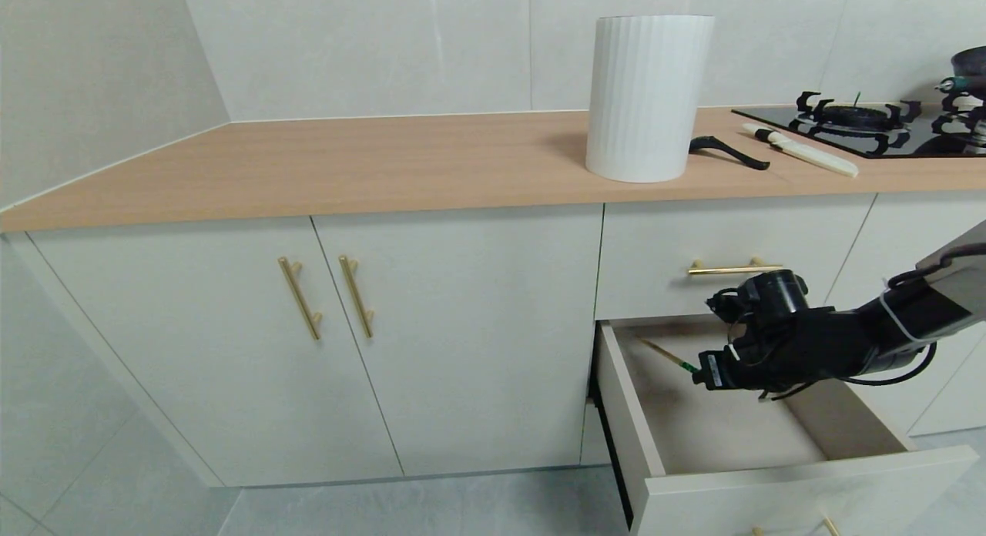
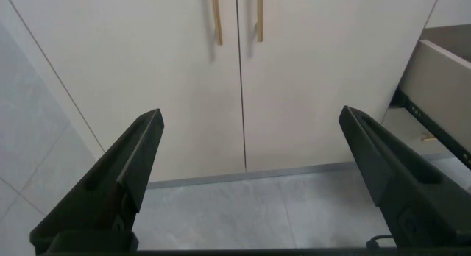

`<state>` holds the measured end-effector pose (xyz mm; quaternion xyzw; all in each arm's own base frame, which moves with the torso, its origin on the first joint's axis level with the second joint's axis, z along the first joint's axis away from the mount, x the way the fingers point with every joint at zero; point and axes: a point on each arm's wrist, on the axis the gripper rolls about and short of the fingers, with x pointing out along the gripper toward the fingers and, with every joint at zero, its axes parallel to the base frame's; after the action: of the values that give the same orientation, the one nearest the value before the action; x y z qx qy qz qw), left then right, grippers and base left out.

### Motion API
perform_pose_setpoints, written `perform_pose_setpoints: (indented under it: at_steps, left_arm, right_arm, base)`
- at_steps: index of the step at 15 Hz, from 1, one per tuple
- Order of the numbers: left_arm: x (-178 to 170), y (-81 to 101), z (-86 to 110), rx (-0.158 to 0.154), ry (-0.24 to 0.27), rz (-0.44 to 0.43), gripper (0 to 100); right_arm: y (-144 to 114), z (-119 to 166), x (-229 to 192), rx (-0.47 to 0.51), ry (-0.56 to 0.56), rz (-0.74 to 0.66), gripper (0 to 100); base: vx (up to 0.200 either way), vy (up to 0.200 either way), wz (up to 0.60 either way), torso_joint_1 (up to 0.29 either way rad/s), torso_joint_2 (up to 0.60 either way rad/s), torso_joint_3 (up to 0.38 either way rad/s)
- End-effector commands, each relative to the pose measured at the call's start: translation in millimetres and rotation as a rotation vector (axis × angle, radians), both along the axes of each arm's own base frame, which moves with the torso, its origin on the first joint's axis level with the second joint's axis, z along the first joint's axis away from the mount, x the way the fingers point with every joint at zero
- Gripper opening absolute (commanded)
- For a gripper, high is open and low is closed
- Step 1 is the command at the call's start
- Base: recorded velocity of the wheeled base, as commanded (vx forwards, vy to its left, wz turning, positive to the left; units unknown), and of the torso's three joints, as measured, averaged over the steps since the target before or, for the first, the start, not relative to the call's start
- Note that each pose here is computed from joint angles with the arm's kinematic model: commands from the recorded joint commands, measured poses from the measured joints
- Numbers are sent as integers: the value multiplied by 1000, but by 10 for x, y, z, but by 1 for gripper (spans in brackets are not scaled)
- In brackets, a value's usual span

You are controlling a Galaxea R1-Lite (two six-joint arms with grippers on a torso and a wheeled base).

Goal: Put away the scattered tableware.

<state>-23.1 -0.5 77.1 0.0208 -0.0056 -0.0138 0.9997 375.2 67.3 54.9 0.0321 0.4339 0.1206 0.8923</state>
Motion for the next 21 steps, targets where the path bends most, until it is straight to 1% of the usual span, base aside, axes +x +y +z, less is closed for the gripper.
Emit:
perform_pose_setpoints:
  at_steps: [1, 2, 4, 7, 9, 15, 16, 21]
  left_arm:
    - [0, 0, 0, 0, 0, 0, 100]
    - [0, 0, 0, 0, 0, 0, 100]
    - [0, 0, 0, 0, 0, 0, 100]
    - [0, 0, 0, 0, 0, 0, 100]
    - [0, 0, 0, 0, 0, 0, 100]
    - [0, 0, 0, 0, 0, 0, 100]
    - [0, 0, 0, 0, 0, 0, 100]
    - [0, 0, 0, 0, 0, 0, 100]
  right_arm:
    - [108, -237, 42, -22, 31, 3, 0]
    - [145, -355, 71, -53, 33, -29, 0]
    - [267, -529, 101, -78, 14, -67, 0]
    - [288, -680, 148, -90, 24, -72, 0]
    - [285, -781, 178, -129, 32, -99, 0]
    - [271, -800, 181, -137, 34, -109, 0]
    - [270, -793, 181, -138, 33, -110, 100]
    - [267, -742, 164, -133, 26, -109, 100]
  base:
    - [0, 0, 0, 0, 0, 0]
    - [0, 0, 0, 0, 0, 0]
    - [0, 0, 0, 0, 0, 0]
    - [0, 0, 0, 0, 0, 0]
    - [0, 0, 0, 0, 0, 0]
    - [0, 0, 0, 0, 0, 0]
    - [0, 0, 0, 0, 0, 0]
    - [0, 0, 0, 0, 0, 0]
